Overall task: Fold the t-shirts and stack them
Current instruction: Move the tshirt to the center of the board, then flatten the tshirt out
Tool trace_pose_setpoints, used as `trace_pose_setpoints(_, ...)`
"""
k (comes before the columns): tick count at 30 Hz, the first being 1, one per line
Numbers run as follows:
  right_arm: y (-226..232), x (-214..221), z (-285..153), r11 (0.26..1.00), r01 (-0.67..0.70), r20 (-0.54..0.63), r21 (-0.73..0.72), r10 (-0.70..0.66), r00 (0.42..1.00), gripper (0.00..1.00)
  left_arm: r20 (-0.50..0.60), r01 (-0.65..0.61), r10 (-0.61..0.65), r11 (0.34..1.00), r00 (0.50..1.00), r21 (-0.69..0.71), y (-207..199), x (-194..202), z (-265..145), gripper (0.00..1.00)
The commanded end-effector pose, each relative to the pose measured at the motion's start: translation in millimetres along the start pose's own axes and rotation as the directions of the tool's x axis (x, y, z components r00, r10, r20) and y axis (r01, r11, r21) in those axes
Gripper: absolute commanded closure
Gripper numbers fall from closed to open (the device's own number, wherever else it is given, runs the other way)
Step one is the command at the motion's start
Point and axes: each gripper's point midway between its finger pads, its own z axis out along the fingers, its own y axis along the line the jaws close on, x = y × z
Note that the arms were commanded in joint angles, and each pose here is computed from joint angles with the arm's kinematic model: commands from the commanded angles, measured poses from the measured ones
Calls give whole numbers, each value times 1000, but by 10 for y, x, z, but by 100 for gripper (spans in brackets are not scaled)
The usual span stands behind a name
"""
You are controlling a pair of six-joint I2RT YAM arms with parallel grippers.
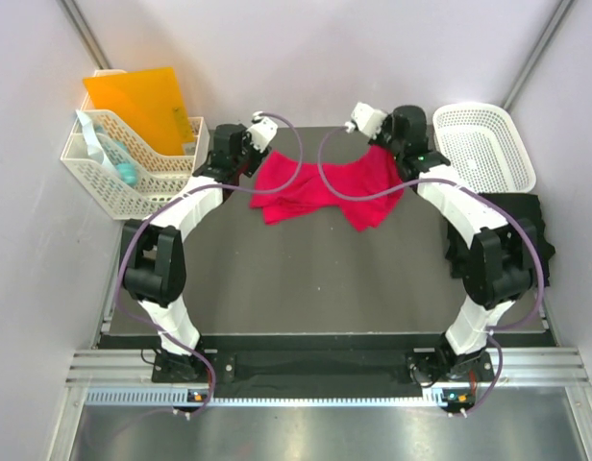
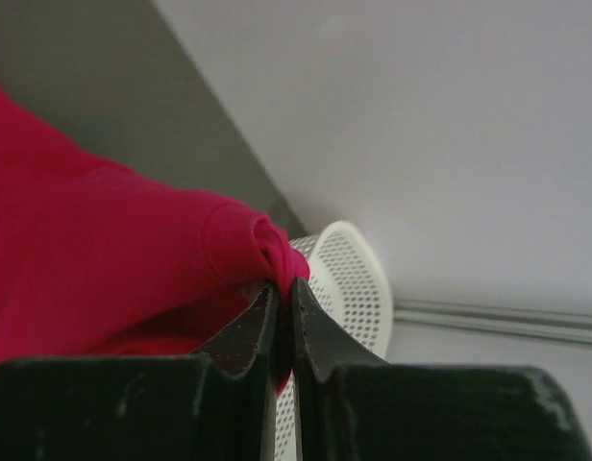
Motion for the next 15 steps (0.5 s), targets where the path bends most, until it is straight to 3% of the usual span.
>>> trace_pose_setpoints(1,141,171,-208,997,-6,-68,-73,1,998,93,35,-41,41,999,999,1,71,-171,-169,41)
trace_pose_setpoints(3,213,273,-191,996,-3,-104,-86,-6,995,80,26,-56,55,998,998,30,19,-143,-157,40)
trace_pose_setpoints(4,207,327,-188,997,-4,-130,-79,-6,992,67,12,-64,63,997,998,45,-9,-105,-161,39)
trace_pose_setpoints(6,228,413,-156,997,-7,-167,-78,-6,986,54,10,-72,71,994,997,81,-82,-75,-146,36)
trace_pose_setpoints(7,217,498,-134,998,-3,-205,-60,-10,979,43,-3,-80,81,992,997,98,-120,-26,-147,35)
trace_pose_setpoints(10,78,620,-110,1000,-10,-261,9,12,965,33,-19,-114,118,984,993,136,-206,81,-120,29)
trace_pose_setpoints(15,-361,786,-117,976,-12,-329,218,86,940,28,-53,-214,228,958,972,190,-372,415,-102,25)
